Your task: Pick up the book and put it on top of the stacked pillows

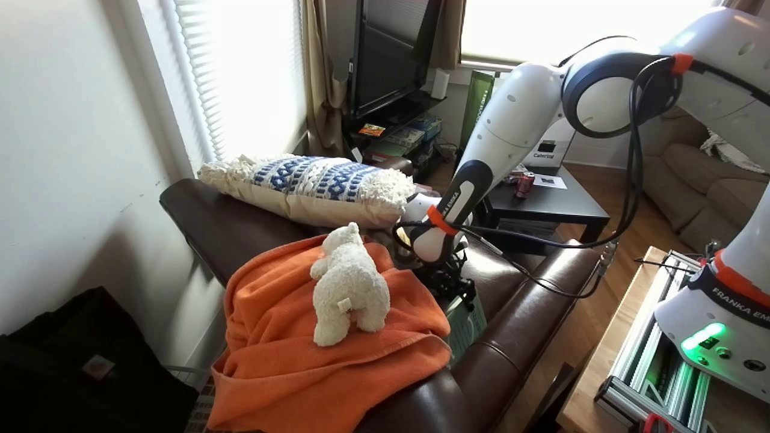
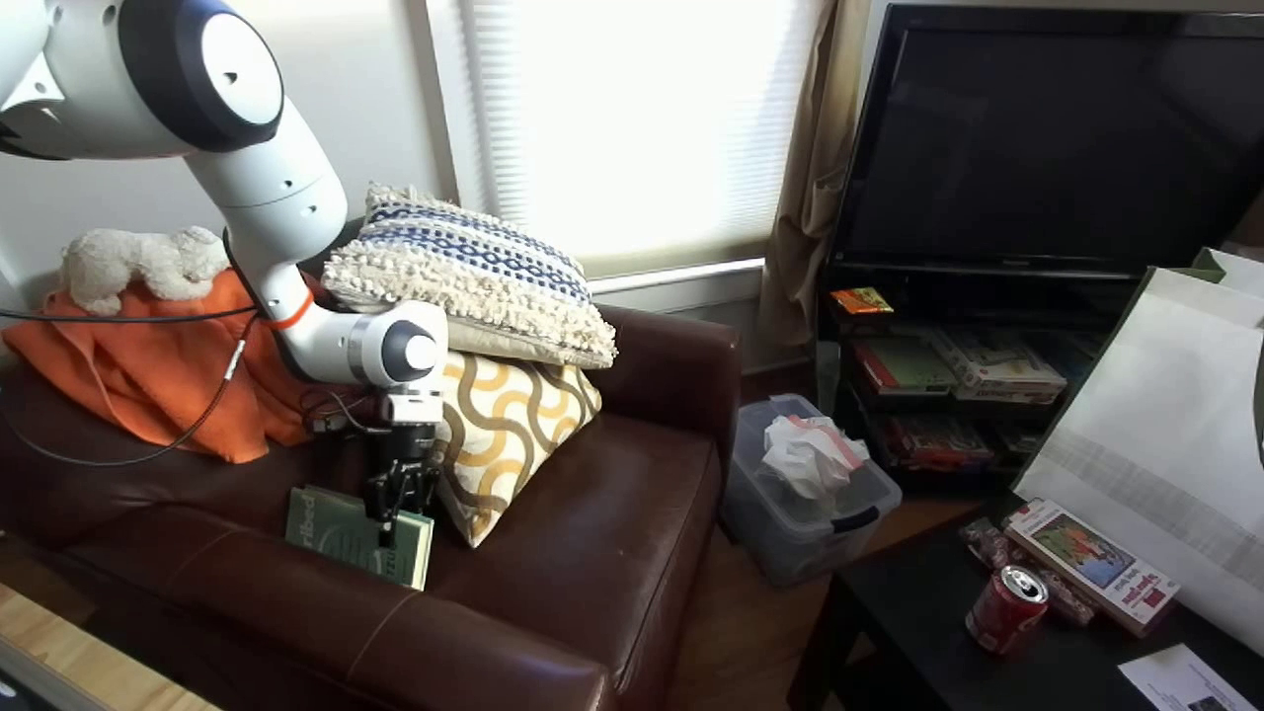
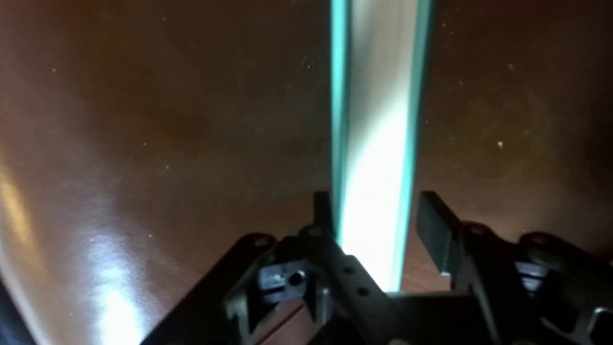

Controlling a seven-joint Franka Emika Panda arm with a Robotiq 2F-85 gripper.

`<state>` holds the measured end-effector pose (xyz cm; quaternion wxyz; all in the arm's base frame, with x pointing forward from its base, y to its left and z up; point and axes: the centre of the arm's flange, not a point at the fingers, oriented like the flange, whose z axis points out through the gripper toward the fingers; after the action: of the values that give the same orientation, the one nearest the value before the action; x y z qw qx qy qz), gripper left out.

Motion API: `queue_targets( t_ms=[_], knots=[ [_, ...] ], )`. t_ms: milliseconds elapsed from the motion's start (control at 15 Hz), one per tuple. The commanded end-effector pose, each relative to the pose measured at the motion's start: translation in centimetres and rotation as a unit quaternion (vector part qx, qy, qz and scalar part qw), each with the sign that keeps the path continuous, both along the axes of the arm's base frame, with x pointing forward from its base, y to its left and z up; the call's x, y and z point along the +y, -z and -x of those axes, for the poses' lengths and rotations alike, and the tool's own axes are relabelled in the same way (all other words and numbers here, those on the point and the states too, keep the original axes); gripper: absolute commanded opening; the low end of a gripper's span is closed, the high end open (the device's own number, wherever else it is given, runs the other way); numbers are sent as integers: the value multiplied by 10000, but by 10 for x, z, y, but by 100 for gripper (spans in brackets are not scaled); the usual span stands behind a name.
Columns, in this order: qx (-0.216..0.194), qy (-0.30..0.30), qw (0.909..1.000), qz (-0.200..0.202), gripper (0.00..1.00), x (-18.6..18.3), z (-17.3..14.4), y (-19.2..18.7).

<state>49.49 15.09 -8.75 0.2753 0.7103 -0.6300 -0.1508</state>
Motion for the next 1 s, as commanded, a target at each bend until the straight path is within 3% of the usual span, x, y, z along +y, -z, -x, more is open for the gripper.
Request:
queue_targets(
  t_ms=[0, 133, 467, 667, 933],
  knots=[
    [-127, -224, 9995, -202, 17, 9, 17, -14],
    [13, -292, 9987, -428, 4, 6, 22, -25],
    [-130, -382, 9977, -545, 7, 2, 26, -57],
    [-313, -427, 9971, -547, 7, -1, 42, -98],
    [-881, -294, 9950, -372, 7, -8, 60, -147]
  ],
)
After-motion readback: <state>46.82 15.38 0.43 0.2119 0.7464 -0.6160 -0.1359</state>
